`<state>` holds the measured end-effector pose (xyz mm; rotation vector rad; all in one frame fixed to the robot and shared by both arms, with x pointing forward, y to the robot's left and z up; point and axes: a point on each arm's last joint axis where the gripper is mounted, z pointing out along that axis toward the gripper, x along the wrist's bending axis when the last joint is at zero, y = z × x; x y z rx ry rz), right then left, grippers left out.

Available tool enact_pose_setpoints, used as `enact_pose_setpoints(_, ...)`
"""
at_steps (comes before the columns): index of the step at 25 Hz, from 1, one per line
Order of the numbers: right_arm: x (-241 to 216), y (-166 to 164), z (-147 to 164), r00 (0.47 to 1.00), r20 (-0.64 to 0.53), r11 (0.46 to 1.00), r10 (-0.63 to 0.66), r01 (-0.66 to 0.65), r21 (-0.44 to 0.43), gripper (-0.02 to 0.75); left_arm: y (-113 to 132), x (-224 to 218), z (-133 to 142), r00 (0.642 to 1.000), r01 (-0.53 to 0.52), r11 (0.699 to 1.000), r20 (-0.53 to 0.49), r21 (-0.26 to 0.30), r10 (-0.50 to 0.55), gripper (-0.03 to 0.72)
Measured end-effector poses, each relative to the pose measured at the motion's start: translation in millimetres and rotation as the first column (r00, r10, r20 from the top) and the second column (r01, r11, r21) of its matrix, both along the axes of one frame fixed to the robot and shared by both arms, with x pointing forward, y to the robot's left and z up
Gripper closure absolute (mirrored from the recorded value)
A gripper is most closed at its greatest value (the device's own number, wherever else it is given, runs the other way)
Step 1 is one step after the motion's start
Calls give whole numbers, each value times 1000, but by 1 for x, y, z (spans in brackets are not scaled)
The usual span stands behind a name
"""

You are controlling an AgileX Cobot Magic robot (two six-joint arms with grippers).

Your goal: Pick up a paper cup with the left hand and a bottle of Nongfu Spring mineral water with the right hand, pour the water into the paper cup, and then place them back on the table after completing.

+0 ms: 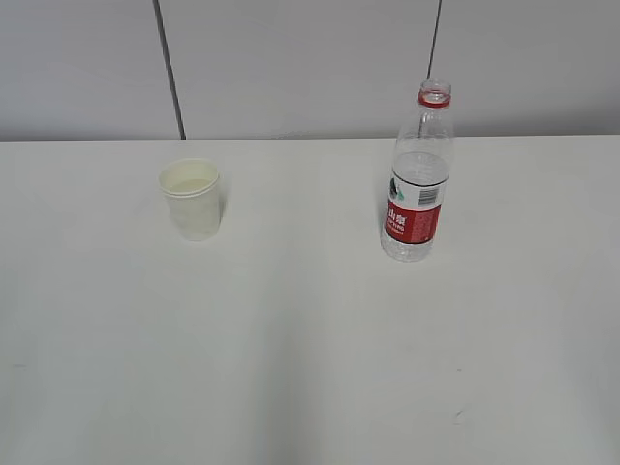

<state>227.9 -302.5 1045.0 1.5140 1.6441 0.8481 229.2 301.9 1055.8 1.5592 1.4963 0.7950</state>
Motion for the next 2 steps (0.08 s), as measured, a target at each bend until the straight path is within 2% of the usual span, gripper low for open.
enact_pose_setpoints(2, 0, 0, 0, 1000, 0, 1000, 0, 0, 0, 150, 0, 0, 0, 1000, 0, 1000, 0, 0, 0, 251)
